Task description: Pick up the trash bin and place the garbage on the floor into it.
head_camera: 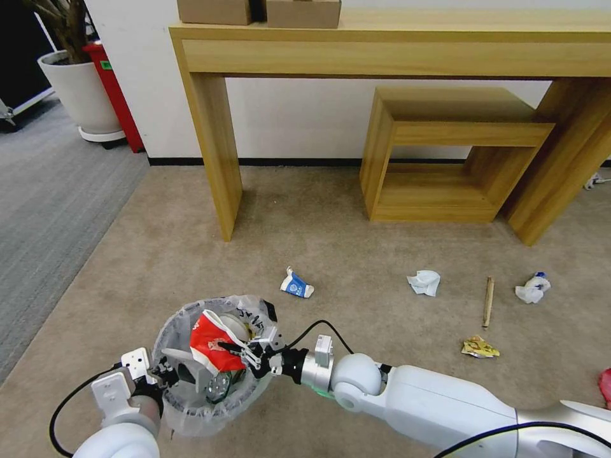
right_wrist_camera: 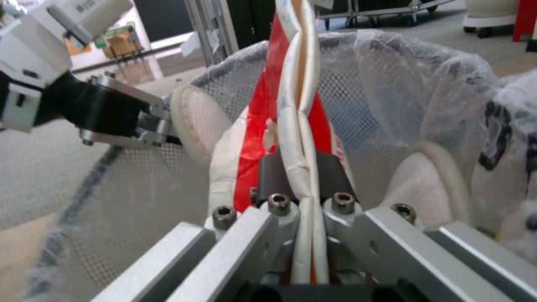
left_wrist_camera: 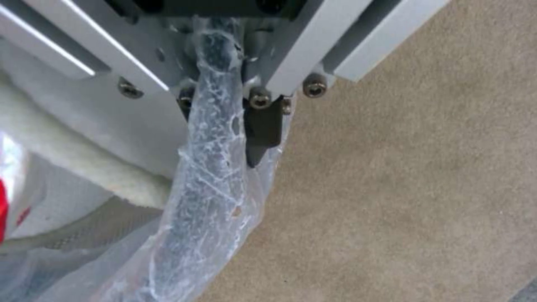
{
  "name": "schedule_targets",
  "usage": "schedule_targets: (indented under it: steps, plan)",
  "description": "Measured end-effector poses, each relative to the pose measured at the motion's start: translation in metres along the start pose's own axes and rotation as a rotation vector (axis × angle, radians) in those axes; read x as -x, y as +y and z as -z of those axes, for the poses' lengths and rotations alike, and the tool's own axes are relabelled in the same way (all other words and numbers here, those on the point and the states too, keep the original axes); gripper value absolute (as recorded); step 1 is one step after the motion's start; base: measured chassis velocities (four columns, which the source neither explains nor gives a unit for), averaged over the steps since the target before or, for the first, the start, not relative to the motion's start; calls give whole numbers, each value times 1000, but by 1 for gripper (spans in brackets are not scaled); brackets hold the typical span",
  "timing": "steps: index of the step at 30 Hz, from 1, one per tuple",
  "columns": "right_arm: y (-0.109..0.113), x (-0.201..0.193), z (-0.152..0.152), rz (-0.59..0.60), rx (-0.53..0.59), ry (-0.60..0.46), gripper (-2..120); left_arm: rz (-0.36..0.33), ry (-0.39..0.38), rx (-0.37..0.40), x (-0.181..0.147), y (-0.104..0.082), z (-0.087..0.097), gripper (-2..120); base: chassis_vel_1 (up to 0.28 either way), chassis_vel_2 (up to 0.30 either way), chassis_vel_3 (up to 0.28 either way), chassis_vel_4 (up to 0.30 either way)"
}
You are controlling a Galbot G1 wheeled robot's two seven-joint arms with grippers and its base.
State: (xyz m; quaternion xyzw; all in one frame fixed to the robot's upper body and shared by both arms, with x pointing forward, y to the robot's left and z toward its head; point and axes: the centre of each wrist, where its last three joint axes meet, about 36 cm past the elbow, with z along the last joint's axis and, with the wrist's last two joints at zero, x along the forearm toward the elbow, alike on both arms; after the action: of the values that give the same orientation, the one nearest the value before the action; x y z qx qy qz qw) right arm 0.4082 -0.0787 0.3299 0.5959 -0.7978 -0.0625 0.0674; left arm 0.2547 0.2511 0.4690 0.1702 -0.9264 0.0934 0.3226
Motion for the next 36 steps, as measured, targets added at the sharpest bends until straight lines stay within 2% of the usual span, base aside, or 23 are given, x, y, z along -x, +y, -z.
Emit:
schedule_targets:
  steps: [10,17,22,25,36]
  plan:
    - [1,12,13,-2,-13,-27,0,6,6,10,-4,2,-2,0,0,0,0,0]
    - [-13,28,46,-5,-40,-79,0,0,0,10,-6,2,-1,0,0,0,0,0]
    - [-14,25,38,-10,-43,-60,0,1,-3,11,-7,2,0,0,0,0,0,0]
    - [-11,15,18,-19,-52,-31,0,6,0,10,-8,3,-1,0,0,0,0,0]
    - [-7,13,11,-8,-68,13,0,7,-7,5,-14,5,2,0,0,0,0,0]
